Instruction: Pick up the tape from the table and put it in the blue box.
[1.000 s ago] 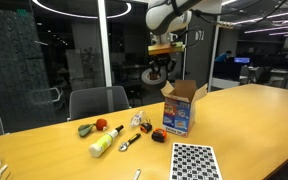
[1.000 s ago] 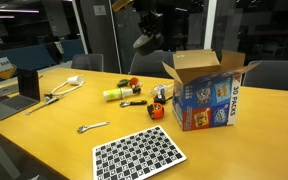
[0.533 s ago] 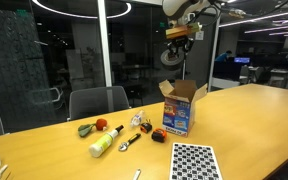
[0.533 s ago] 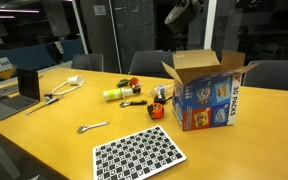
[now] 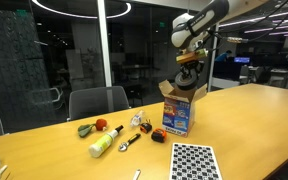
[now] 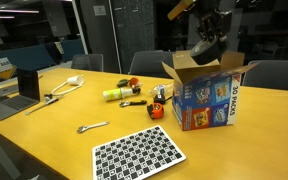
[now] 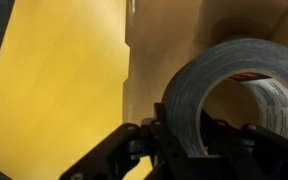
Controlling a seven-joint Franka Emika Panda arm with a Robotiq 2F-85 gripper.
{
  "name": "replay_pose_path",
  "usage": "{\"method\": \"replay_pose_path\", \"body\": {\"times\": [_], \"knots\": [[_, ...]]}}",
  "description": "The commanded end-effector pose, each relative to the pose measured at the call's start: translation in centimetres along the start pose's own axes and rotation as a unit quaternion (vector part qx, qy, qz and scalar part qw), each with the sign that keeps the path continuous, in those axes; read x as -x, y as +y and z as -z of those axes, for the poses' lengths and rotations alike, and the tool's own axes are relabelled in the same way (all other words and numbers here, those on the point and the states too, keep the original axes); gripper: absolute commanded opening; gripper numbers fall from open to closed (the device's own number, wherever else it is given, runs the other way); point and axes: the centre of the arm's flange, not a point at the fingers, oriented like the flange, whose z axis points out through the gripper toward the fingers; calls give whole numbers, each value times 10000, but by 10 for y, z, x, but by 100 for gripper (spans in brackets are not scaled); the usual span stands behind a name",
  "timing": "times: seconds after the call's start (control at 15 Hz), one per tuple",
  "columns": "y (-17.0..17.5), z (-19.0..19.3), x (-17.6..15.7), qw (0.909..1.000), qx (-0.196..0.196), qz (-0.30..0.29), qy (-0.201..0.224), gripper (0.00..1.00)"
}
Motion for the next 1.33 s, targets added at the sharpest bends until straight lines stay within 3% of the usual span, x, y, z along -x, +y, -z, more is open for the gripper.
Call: {"method": "replay_pose_path", "body": {"times": [0.0,0.27,0.4,0.73,0.93,1.07,1.27], "knots": [[-9,-32,-8,9998,13,-148,-126,14],[-16,-59,-6,9993,136,-135,-330,14],[-17,-62,-5,9988,153,-133,-436,59],[-20,-60,-4,9984,52,-164,-532,96],[-19,-46,-3,9984,40,-145,-540,100],[-14,-9,-1,9991,-18,-65,-419,100],[-8,60,21,9981,-422,407,-203,100]]}}
